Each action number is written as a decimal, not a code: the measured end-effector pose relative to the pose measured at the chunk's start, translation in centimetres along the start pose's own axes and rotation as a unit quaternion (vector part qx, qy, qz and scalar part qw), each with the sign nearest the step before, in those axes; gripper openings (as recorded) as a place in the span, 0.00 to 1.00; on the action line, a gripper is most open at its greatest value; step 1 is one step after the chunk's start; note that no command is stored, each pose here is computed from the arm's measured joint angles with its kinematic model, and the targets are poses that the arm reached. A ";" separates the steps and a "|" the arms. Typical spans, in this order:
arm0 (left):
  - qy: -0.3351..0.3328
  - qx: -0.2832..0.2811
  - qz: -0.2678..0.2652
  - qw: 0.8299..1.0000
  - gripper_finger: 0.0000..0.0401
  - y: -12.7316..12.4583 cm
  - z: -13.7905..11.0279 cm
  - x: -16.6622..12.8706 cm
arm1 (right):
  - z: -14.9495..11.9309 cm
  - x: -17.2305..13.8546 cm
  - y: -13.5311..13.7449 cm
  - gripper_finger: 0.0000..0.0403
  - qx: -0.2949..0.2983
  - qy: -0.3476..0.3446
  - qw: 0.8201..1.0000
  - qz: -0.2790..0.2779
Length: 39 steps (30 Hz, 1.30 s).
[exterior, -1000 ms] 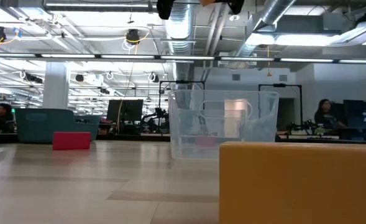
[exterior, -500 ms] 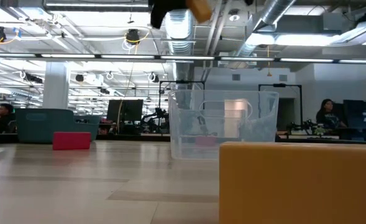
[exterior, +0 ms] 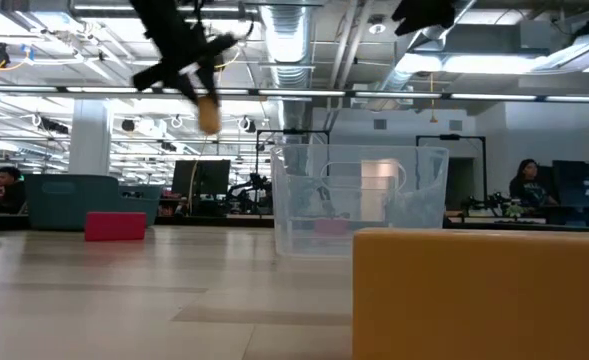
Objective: Sort & place blocks by color
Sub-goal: Put the top right orange block into the blue bin
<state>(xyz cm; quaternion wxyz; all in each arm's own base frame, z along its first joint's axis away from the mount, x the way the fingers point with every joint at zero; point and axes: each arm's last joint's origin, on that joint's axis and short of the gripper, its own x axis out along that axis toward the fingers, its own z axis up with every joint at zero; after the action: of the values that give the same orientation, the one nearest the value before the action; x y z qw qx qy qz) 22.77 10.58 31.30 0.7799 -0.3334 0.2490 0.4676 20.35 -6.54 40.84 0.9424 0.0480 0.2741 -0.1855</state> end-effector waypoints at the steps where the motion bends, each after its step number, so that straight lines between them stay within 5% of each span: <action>1: 0.017 -0.003 0.026 1.000 0.28 0.8 0.0 0.2 | 0.0 0.3 -0.3 0.57 0.003 0.003 1.000 -0.006; 6: 0.085 0.019 0.159 0.983 0.28 4.5 0.3 2.0 | -0.7 2.6 -0.7 0.57 0.008 0.040 0.999 0.003; 11: 0.106 0.040 0.208 0.971 0.28 7.2 0.7 3.4 | -0.8 4.1 -0.8 0.56 0.023 0.063 0.998 0.001; 23: 0.206 -0.037 0.195 0.958 0.28 13.0 -2.6 7.0 | -0.7 4.7 -2.2 0.55 0.047 0.058 0.997 -0.021; 39: 0.197 -0.066 0.185 0.960 0.31 15.0 -5.0 8.9 | -0.7 4.7 -2.9 0.55 0.060 0.058 0.996 -0.031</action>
<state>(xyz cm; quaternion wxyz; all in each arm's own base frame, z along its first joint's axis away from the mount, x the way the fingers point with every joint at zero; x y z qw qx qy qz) 12.87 16.89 17.49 0.5913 -0.4180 0.4238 0.5441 22.54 -10.60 37.79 0.9141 0.1066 0.3183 -0.2275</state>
